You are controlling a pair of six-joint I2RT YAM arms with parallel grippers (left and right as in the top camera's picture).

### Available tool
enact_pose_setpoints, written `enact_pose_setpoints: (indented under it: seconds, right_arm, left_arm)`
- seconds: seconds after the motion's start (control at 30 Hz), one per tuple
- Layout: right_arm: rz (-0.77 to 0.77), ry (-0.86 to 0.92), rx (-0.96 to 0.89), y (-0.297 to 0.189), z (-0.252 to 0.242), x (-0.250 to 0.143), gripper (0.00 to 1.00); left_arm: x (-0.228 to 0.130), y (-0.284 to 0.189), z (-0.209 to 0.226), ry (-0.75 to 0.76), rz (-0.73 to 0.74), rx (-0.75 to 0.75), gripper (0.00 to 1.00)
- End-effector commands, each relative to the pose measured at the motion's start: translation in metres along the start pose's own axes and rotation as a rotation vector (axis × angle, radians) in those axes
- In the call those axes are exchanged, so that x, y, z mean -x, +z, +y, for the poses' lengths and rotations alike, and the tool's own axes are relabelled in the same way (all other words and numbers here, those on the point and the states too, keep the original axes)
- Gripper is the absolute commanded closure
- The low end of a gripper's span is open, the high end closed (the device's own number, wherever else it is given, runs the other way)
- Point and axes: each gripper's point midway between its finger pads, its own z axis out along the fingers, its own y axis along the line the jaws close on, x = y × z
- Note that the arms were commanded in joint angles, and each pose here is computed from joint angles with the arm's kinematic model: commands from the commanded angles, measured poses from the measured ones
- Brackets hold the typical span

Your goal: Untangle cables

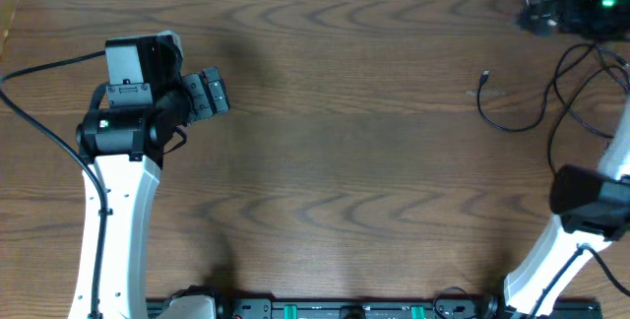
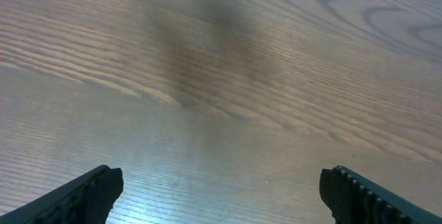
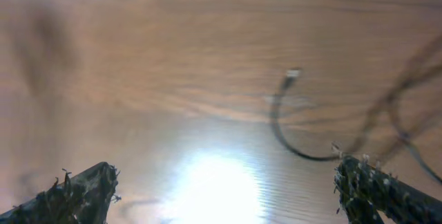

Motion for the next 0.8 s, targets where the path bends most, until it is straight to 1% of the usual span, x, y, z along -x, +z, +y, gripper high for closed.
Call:
enact_pose_setpoints:
  seconds: [0.0,0.07,0.1,0.2,0.4,0.5,0.77]
  right_arm:
    - [0.023,-0.124,-0.002,0.005,0.041,-0.003,0.01]
    - [0.046,-0.174,-0.035,0.012,0.057,-0.007,0.01]
    - [0.060,-0.176,-0.096,0.016,0.063,-0.009,0.01]
    - [0.064,-0.162,-0.172,0.018,0.069,-0.011,0.01]
    - [0.056,-0.141,-0.169,0.010,0.081,-0.016,0.01]
    - [0.025,-0.146,-0.168,-0.004,0.084,-0.016,0.01]
    - [-0.127,-0.152,-0.216,-0.070,0.085,-0.021,0.01]
  left_arm:
    - [0.001,0.001,0.002,-0.001,0.001,0.005,0.03]
    - [0.001,0.001,0.002,-0.001,0.001,0.005,0.03]
    - [0.001,0.001,0.002,-0.001,0.001,0.005,0.03]
    - [0.001,0.001,0.002,-0.001,0.001,0.005,0.03]
    - [0.001,0.001,0.002,-0.001,0.001,0.005,0.02]
    - [0.001,0.001,0.002,-0.001,0.001,0.005,0.02]
    - [0.001,0.001,0.002,-0.001,0.001,0.005,0.02]
